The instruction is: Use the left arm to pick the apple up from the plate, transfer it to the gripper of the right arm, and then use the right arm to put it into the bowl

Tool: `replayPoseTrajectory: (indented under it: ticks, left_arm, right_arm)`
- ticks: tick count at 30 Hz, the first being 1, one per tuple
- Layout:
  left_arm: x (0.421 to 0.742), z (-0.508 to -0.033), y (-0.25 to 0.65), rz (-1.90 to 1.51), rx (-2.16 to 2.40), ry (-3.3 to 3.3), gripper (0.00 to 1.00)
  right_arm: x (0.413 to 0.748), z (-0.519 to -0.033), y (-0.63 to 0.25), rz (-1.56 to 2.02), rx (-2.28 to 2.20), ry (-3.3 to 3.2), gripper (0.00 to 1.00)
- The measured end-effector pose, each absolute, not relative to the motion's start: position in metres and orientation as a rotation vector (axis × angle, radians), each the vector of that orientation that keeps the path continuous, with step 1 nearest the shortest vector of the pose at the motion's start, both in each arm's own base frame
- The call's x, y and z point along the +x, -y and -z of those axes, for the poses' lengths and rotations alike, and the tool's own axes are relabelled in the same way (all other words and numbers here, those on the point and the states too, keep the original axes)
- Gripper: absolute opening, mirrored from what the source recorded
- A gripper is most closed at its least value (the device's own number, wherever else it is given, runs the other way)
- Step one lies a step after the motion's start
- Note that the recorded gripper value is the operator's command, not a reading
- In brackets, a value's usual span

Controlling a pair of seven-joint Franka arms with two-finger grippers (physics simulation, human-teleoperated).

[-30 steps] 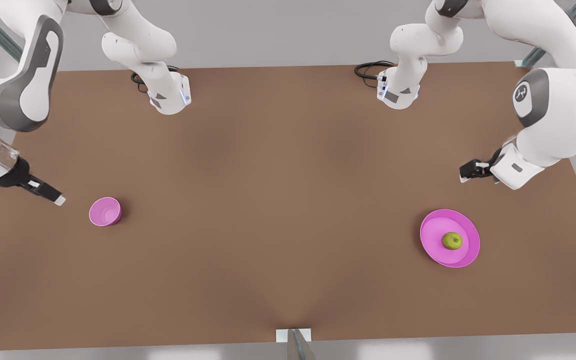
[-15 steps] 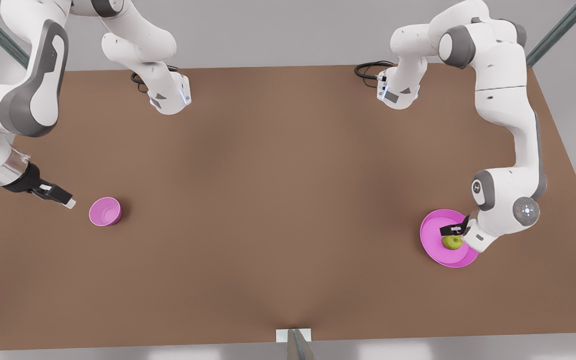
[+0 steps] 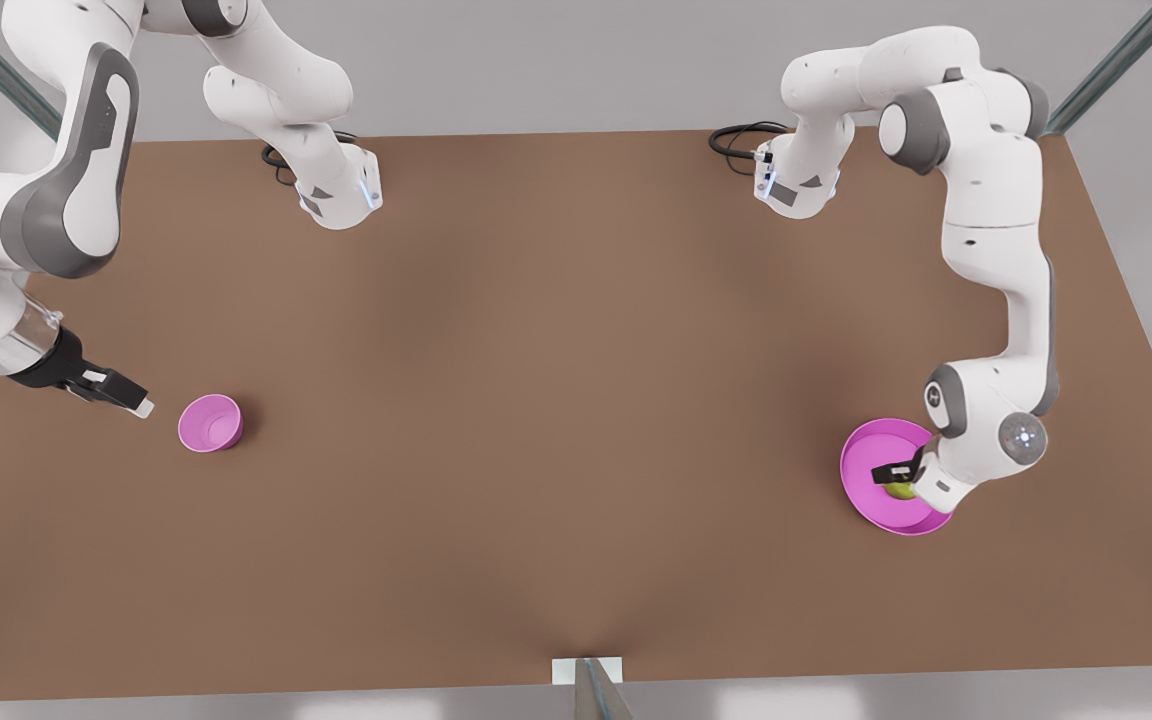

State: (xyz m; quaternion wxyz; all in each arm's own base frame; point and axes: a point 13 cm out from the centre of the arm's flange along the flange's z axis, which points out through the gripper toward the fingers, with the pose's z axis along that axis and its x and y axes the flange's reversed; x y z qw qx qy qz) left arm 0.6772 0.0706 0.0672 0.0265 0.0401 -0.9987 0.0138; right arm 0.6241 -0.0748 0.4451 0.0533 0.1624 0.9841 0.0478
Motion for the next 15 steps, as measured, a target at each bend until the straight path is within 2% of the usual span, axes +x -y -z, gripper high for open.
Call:
replayPoseTrajectory:
  ticks: [7,11,15]
  left_arm:
    - [0.677,-0.052,-0.071,-0.04,0.112,3.088,1.0]
    - [0.676,-0.047,-0.072,-0.04,0.108,3.089,0.99]
    - [0.677,-0.043,-0.072,-0.039,0.104,3.094,0.86]
  right_arm:
    - [0.622,-0.458,0.076,-0.133,0.472,-2.991,1.0]
    - [0.61,-0.465,0.071,-0.115,0.425,-3.042,1.0]
    - [0.602,-0.459,0.071,-0.11,0.404,-3.084,1.0]
